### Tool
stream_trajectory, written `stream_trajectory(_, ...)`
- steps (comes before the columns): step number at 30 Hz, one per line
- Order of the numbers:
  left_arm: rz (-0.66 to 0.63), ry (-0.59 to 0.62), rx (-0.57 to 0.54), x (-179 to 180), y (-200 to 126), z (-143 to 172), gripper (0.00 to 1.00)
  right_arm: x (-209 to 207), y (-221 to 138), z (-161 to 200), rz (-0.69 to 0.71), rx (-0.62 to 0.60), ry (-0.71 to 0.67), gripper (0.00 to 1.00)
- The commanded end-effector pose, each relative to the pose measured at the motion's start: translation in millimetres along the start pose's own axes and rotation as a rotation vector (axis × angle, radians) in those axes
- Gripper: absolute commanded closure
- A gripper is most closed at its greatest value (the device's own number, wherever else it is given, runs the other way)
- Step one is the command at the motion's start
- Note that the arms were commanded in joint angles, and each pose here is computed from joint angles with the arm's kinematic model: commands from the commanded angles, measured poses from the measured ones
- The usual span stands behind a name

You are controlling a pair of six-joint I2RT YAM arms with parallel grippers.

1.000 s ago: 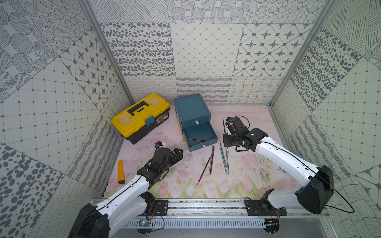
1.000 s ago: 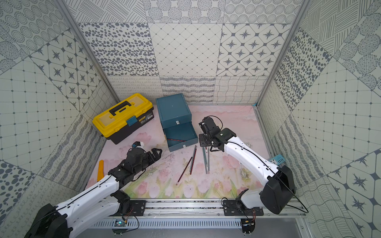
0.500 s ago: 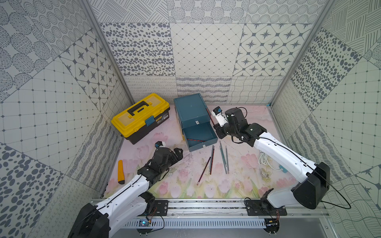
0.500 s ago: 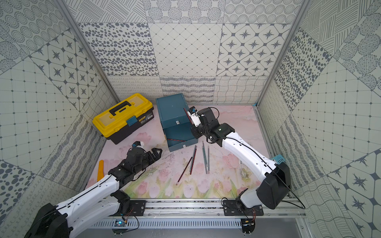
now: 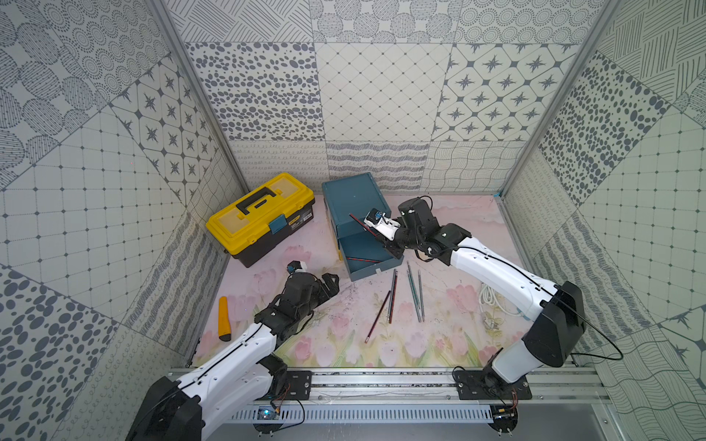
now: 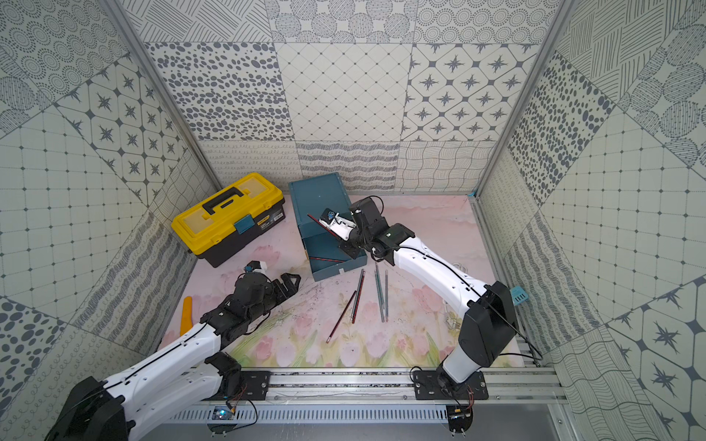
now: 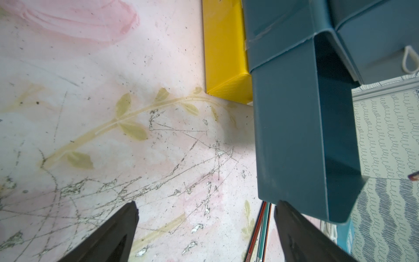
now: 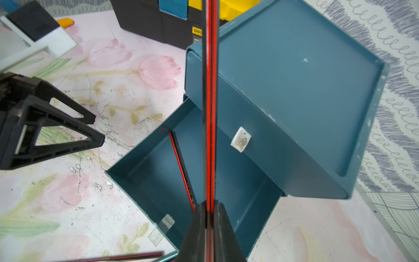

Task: Please place the pencils in the drawer according to their color
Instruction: Place the pencil in the drawer.

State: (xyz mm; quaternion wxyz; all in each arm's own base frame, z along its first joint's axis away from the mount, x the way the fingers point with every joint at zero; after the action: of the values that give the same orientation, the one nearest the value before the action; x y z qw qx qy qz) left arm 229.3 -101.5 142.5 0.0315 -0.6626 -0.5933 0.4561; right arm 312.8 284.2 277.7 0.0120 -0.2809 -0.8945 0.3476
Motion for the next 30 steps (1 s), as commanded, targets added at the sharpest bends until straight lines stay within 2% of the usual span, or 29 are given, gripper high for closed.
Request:
stream_trajectory(1, 0.038, -0.004, -0.046, -10, -2, -12, 0.01, -4, 8, -10, 0.017, -0.031, -0.101, 1.00)
stream_trajectory(16, 0.028, -0.009, -0.045, -9, 0, -12, 0.01, -11, 40, 14, 0.068, 0.103, -0.189, 1.00)
stream_trajectory(25, 0.032, -0.016, -0.037, -10, 2, -11, 0.01, -6, 44, 23, 0.059, 0.135, -0.180, 0.87)
stream_trajectory(30, 0.042, -0.019, -0.034, -11, 4, -12, 0.01, -3, 44, 24, 0.063, 0.143, -0.186, 0.75)
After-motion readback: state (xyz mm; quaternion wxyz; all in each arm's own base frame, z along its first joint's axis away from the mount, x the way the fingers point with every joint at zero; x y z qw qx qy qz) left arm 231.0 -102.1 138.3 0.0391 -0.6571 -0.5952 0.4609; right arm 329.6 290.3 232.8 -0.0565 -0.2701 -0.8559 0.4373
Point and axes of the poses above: each gripper's point midway between its finger pads, its own y axis out along the fingers, its own x axis along the line the jaws close on, z = x × y, the point moved 6 cm from there along -y, back along the fingers, and after that the axes turned 6 degrees about y, right-handed, at the moved point
